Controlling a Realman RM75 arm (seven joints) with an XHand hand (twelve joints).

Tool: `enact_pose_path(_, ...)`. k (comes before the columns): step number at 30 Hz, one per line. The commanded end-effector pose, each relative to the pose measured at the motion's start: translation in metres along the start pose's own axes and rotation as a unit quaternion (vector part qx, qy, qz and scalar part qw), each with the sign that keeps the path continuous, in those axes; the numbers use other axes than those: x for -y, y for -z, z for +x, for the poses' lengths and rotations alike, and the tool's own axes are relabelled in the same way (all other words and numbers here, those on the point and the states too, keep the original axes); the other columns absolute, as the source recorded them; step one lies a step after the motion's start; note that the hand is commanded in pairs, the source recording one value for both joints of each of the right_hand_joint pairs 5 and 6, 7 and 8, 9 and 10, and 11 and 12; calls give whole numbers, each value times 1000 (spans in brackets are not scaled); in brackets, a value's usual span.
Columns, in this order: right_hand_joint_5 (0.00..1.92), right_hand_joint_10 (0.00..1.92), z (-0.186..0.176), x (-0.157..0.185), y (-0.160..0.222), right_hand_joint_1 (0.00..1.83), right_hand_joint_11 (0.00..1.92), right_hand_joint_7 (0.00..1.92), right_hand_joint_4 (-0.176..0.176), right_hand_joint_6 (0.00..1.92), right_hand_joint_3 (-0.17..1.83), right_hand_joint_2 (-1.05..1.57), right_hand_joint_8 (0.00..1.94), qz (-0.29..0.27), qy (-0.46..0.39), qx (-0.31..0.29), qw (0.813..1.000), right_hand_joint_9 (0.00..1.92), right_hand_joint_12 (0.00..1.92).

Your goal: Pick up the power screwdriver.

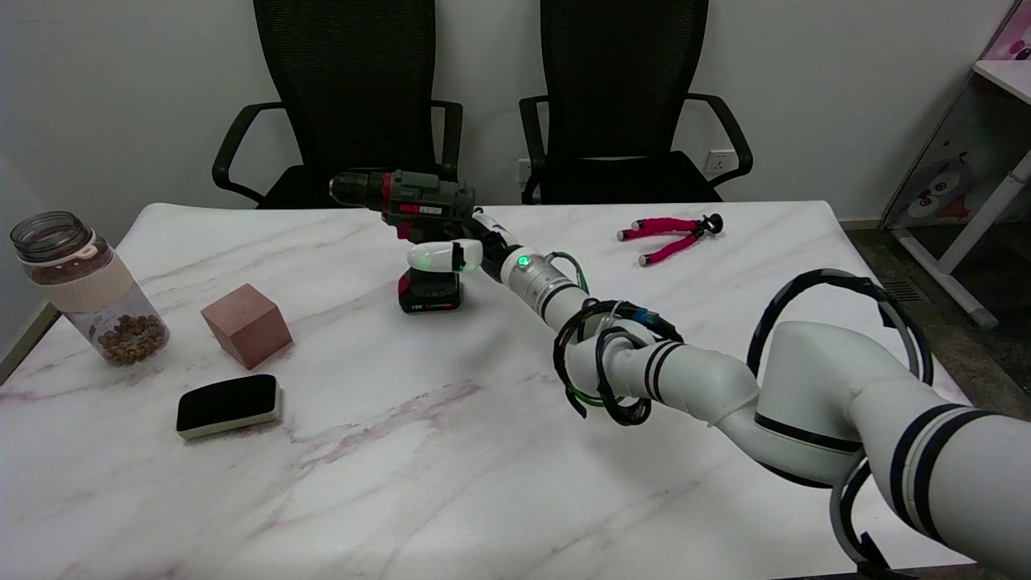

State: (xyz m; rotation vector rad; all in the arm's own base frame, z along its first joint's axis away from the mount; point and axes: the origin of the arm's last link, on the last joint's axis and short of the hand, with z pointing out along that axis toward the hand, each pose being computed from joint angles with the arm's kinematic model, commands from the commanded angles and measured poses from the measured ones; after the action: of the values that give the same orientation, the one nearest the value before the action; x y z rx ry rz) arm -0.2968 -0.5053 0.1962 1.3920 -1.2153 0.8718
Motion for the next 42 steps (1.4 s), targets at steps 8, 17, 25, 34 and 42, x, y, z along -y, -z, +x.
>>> enact_pose_path(8,292,264,-17,13,-8,869,211,292,176,292,666,-435,292,4,0,5,1000,264,211)
enact_pose_path(17,350,268,-19,16,-8,902,182,350,176,350,639,-365,350,14,-14,3,1000,268,182)
enact_pose_path(25,411,294,-14,15,-7,913,158,411,176,411,644,-295,411,17,-28,-8,999,294,158)
enact_pose_path(34,474,314,-12,9,-5,923,168,474,176,474,644,-213,474,8,-32,-11,999,314,168)
enact_pose_path(42,543,346,-8,1,-2,984,239,543,176,543,662,-82,543,-2,-40,-20,999,346,239)
